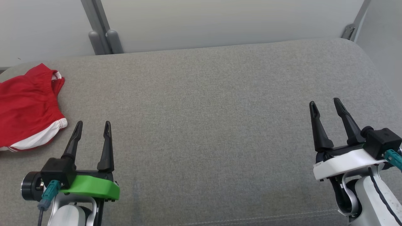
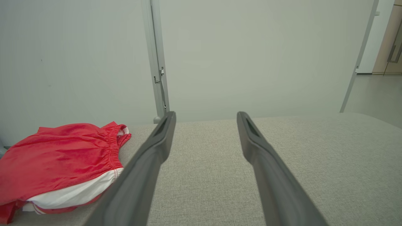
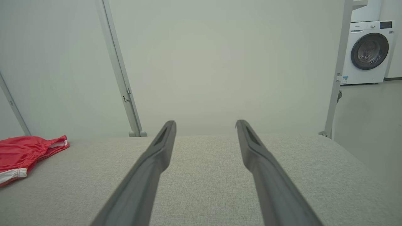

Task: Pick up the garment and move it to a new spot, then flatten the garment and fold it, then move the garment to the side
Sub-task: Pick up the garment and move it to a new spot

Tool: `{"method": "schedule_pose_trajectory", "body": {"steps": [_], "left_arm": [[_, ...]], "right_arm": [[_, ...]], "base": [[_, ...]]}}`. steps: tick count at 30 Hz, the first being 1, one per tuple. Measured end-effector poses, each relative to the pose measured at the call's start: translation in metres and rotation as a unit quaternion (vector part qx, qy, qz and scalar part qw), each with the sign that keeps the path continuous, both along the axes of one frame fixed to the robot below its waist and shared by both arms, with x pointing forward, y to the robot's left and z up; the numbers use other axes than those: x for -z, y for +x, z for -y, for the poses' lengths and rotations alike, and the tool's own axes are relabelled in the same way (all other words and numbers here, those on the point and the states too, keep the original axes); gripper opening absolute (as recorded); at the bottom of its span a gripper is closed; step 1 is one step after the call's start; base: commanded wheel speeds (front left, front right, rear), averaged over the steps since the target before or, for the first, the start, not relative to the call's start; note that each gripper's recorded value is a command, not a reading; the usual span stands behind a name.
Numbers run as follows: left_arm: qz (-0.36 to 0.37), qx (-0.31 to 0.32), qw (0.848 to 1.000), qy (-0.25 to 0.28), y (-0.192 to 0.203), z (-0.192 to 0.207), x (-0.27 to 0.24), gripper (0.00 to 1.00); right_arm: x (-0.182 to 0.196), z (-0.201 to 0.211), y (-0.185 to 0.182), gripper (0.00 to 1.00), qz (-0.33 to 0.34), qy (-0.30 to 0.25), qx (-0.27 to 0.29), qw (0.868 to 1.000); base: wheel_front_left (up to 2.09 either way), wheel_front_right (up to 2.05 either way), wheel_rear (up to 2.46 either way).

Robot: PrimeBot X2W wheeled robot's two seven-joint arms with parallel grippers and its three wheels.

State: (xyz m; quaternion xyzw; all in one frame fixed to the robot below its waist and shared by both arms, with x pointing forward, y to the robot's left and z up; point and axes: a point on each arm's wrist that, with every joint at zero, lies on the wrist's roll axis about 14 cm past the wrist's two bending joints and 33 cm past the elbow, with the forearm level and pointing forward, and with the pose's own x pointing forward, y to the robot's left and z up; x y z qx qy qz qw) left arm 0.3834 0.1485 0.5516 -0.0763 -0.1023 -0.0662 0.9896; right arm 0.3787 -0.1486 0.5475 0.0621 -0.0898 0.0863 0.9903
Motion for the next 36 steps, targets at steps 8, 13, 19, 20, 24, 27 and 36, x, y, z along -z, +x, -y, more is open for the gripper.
{"method": "schedule_pose_trajectory", "body": {"steps": [8,13,19,20,24,27,36], "left_arm": [[-0.002,0.0,1.0,-0.003,0.001,-0.001,0.002,1.0],[-0.002,0.0,1.0,-0.004,0.004,-0.001,0.002,1.0],[0.003,-0.011,1.0,-0.005,0.007,-0.009,-0.002,1.0],[0.002,-0.014,1.0,-0.005,0.006,-0.011,-0.001,1.0],[0.0,-0.023,1.0,-0.006,0.004,-0.018,0.0,1.0],[0.001,-0.035,0.999,-0.006,0.004,-0.026,-0.001,1.0],[0.0,-0.075,0.997,-0.001,0.007,-0.055,-0.001,1.0]], "right_arm": [[0.001,-0.002,0.0,1.0,-0.001,0.005,-0.003,1.0],[0.003,-0.002,0.003,1.0,-0.003,0.006,-0.003,1.0],[0.003,-0.006,0.007,1.0,-0.004,0.005,-0.01,1.0],[0.004,-0.008,0.008,1.0,-0.004,0.005,-0.012,1.0],[0.003,-0.014,0.011,1.0,-0.003,0.006,-0.023,1.0],[0.004,-0.02,0.014,1.0,-0.004,0.008,-0.031,0.999],[0.011,-0.047,0.024,1.0,-0.01,0.009,-0.074,0.997]], "base": [[0.0,0.0,0.0],[0.0,0.0,0.0],[0.0,0.0,0.0],[0.0,0.0,0.0],[0.0,0.0,0.0],[0.0,0.0,0.0],[0.0,0.0,0.0]]}}
